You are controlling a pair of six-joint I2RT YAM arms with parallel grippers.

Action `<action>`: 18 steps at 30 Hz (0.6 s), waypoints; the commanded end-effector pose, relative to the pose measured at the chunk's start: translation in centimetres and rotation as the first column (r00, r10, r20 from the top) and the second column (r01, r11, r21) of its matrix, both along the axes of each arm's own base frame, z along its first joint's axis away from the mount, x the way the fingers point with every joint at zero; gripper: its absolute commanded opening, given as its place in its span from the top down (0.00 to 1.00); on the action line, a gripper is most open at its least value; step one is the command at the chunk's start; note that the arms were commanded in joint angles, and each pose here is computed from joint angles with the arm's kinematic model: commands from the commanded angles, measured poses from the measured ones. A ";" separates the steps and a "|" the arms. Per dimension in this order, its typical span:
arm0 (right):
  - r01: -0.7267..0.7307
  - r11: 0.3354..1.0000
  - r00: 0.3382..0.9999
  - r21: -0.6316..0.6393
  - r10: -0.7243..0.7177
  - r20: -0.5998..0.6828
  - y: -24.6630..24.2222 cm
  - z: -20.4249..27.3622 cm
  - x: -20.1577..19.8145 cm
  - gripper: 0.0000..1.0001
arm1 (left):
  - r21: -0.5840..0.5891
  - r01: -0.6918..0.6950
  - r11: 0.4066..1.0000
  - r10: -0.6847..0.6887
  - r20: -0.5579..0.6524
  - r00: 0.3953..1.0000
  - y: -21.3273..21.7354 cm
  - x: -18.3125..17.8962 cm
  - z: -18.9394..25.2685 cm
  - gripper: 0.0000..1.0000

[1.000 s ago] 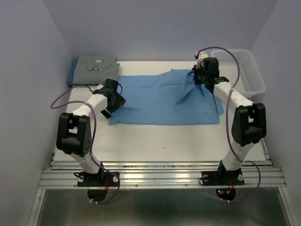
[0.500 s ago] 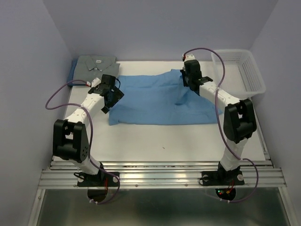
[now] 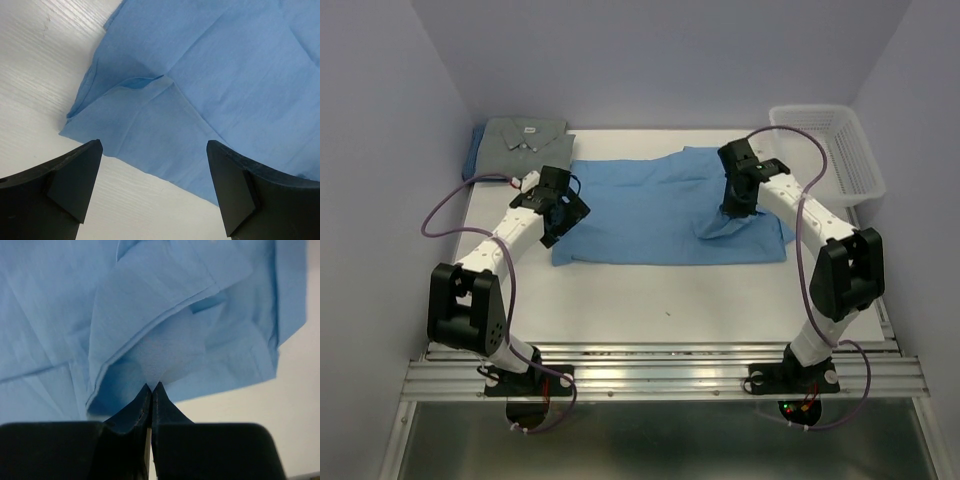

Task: Fold and stack the long sleeve shirts
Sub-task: Fold the shirt

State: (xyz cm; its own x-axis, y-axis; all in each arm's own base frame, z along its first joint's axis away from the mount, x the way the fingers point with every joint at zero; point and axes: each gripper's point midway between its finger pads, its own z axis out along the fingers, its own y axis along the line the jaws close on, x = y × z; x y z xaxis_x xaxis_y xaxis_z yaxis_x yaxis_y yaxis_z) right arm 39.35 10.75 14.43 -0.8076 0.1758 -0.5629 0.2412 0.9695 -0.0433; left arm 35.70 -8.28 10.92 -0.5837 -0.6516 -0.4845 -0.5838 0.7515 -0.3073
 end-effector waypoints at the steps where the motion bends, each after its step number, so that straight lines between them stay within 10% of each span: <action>1: -0.071 0.946 0.982 0.317 0.123 -0.146 5.1 -1.6 -5.4 0.99 | -0.005 0.050 0.999 -0.050 0.036 0.998 -0.8 -0.8 0.7 0.01; 12: 0.014 0.691 1.000 0.722 -0.005 -0.015 12.6 -0.5 -0.9 0.92 | -0.037 0.085 0.996 -0.082 0.073 0.994 -1.7 -2.2 0.8 0.01; 15: 0.008 0.738 0.992 0.675 -0.088 0.085 11.3 0.2 1.6 0.88 | -0.049 0.092 0.995 -0.087 0.098 0.991 -1.9 -2.5 1.2 0.01; 18: -0.019 0.820 0.986 0.571 -0.080 0.149 9.2 0.8 2.0 0.57 | -0.048 0.099 0.994 -0.093 0.110 0.990 -1.9 -2.7 1.5 0.01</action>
